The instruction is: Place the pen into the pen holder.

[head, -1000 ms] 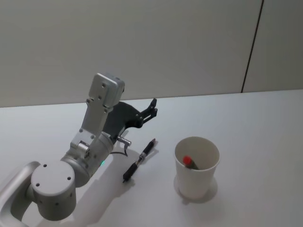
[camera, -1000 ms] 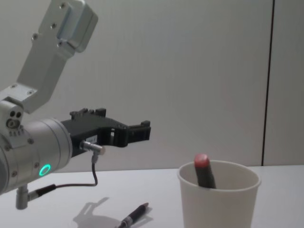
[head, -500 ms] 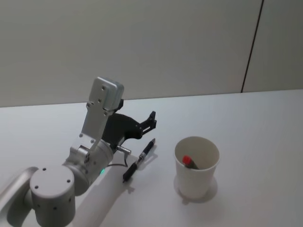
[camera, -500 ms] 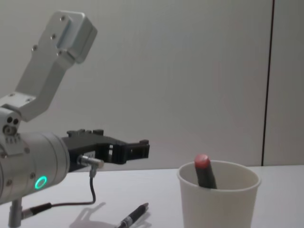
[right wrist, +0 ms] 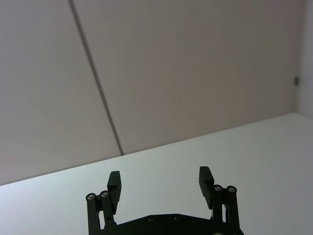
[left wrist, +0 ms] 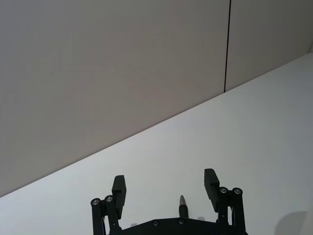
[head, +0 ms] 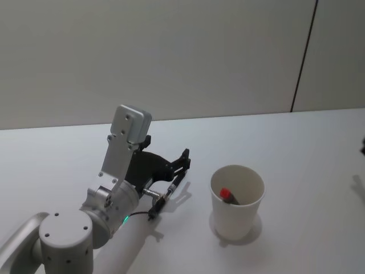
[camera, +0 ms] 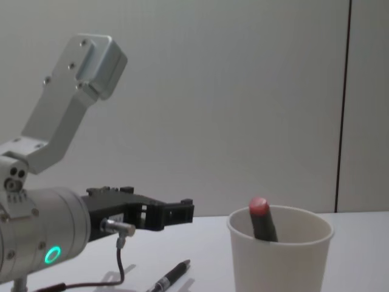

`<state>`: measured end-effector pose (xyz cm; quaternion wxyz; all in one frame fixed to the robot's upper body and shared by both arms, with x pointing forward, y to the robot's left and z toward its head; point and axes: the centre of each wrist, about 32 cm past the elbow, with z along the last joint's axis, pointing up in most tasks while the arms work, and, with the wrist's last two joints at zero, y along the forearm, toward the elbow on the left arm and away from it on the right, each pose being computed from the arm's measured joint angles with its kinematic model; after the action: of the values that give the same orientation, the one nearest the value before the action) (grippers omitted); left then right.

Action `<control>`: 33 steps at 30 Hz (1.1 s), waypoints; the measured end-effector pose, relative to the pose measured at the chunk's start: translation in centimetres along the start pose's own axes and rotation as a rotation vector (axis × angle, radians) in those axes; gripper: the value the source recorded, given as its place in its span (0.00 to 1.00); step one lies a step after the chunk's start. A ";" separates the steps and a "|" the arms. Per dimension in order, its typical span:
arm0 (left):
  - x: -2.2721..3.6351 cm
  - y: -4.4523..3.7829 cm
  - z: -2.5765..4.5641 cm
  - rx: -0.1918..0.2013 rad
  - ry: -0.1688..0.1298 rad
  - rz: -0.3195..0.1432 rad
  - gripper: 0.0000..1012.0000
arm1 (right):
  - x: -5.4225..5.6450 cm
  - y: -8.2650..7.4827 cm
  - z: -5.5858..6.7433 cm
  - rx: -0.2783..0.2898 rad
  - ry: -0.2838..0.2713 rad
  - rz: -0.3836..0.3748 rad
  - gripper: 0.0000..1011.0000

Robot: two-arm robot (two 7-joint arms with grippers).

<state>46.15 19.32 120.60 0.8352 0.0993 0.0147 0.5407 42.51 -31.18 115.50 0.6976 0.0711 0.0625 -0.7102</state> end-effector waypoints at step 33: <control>-0.91 0.73 -1.99 0.061 0.025 0.004 0.99 | -8.0 1.7 1.9 0.022 -0.217 0.364 0.99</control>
<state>44.85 19.08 118.71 0.8305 0.1177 0.0414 0.5428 44.33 -23.71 118.87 0.8161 0.0119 -0.0347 -0.5767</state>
